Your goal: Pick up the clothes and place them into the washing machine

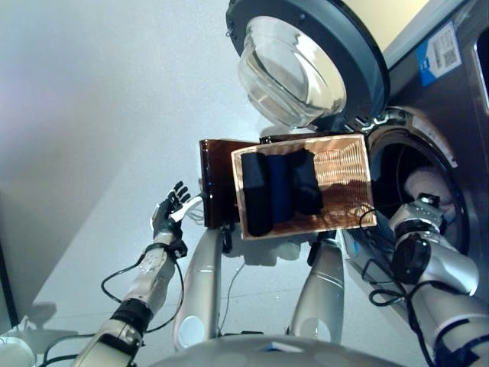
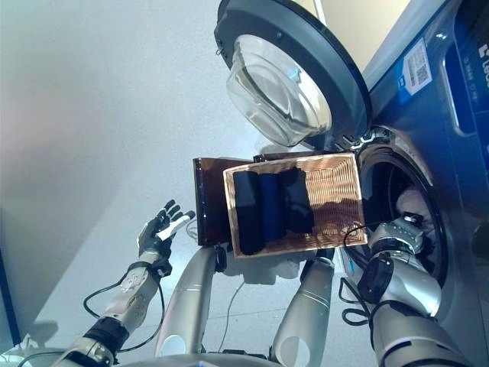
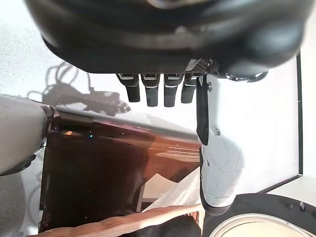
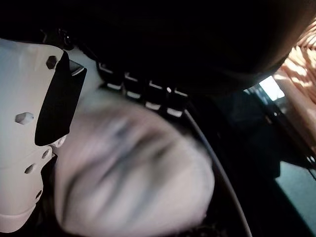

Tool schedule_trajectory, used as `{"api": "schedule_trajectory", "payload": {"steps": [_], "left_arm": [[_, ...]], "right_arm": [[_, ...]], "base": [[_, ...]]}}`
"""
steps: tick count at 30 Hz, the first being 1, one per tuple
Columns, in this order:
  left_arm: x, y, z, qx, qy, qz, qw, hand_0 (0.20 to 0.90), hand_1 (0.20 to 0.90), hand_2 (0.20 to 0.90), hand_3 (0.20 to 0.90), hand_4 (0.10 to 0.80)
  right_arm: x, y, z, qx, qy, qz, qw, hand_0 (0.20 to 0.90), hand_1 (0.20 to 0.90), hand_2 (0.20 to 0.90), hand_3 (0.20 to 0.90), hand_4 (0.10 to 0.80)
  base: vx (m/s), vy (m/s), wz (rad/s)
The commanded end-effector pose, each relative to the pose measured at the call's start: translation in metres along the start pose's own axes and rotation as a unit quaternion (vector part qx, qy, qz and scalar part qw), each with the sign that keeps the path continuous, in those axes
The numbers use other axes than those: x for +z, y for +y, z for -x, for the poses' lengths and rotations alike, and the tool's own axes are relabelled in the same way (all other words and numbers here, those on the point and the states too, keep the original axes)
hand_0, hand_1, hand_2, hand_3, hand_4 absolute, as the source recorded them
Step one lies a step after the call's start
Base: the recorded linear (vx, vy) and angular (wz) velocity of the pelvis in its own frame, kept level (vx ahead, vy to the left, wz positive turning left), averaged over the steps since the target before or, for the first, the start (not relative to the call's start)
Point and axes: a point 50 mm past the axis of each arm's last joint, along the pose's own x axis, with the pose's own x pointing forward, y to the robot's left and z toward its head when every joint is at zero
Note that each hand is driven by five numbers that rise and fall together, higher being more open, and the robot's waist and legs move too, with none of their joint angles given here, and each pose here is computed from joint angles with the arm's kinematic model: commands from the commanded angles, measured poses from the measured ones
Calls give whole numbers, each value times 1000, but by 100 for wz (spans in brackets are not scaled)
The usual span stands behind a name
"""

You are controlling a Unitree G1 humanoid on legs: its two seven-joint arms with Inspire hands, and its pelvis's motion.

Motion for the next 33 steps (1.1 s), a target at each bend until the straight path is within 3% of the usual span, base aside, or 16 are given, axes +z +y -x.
{"api": "schedule_trajectory", "payload": {"steps": [1,9,10,12,18,19,20,21,25,26,33], "left_arm": [[18,14,-1,19,-48,13,999,900,900,900,900,800],[23,20,0,27,-61,1,998,900,900,900,900,800],[24,22,0,29,-62,0,998,900,900,900,900,800],[25,24,-1,34,-68,-7,997,900,900,900,900,800],[31,26,-3,44,-86,-14,995,900,900,900,900,800],[31,26,-3,44,-86,-14,995,900,900,900,900,800],[34,25,-4,45,-96,-16,994,900,900,900,900,800],[34,25,-4,45,-96,-16,994,900,900,900,900,800],[35,26,-7,59,-100,-18,993,900,900,900,900,800],[34,25,-8,65,-99,-20,993,900,900,900,900,800],[32,18,-11,68,-97,-21,993,900,900,900,900,800]], "right_arm": [[34,25,-4,92,-72,50,992,900,900,900,900,800],[-8,28,12,197,-47,255,946,900,900,900,900,800],[-12,23,12,204,-46,302,930,900,900,900,900,800],[-35,13,19,259,-54,474,840,900,900,900,900,800],[-58,-15,25,297,-72,633,711,900,900,900,900,800],[-58,-15,25,297,-73,633,711,900,900,900,900,800],[-69,-30,28,306,-62,666,678,900,900,900,900,800],[-69,-30,28,306,-62,666,678,900,900,900,900,800],[-87,-59,38,332,-44,714,614,900,900,900,900,800],[-96,-71,44,350,-40,737,577,900,900,900,900,800],[-113,-95,58,383,-33,773,504,900,900,900,900,800]], "base": [[0,0,0],[-4,-1,0],[0,0,0],[-35,-15,-1],[0,0,0],[0,0,0],[0,0,0],[0,0,0],[0,0,0],[0,0,0],[0,2,0]]}}
